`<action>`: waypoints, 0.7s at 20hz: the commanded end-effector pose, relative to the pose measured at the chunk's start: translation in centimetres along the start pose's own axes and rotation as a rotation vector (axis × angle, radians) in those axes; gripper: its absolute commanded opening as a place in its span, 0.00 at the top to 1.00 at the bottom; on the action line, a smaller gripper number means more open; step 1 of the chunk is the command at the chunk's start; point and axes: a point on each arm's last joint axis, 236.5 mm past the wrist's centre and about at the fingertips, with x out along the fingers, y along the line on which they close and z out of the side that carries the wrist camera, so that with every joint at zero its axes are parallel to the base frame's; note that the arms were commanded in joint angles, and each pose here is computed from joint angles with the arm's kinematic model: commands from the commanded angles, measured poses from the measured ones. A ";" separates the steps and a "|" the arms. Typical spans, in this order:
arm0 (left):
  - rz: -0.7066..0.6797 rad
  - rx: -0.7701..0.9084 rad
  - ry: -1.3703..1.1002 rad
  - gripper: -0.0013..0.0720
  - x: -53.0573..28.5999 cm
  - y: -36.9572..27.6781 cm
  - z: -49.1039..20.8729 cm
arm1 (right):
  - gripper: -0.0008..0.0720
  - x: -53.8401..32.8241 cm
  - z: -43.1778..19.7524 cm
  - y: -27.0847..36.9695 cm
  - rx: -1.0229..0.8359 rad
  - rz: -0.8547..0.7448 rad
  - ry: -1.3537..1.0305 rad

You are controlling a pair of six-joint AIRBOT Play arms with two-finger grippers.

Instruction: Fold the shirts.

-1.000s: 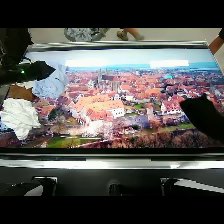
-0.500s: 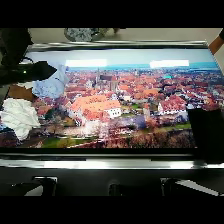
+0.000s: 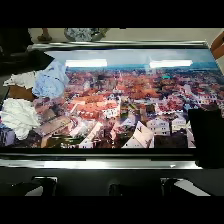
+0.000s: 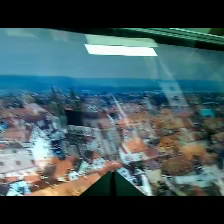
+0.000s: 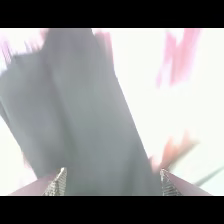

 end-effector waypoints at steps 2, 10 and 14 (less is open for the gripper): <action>0.446 0.134 0.088 0.94 0.3 8.9 -0.3 | 0.10 -5.1 14.3 19.0 -0.474 0.082 -0.410; 0.343 -0.017 0.837 0.15 1.0 9.5 -26.6 | 0.02 4.8 -11.7 34.5 -0.861 0.377 0.597; 0.341 -0.016 0.801 0.15 1.1 9.6 -26.9 | 0.03 4.9 -12.1 34.2 -0.887 0.359 0.618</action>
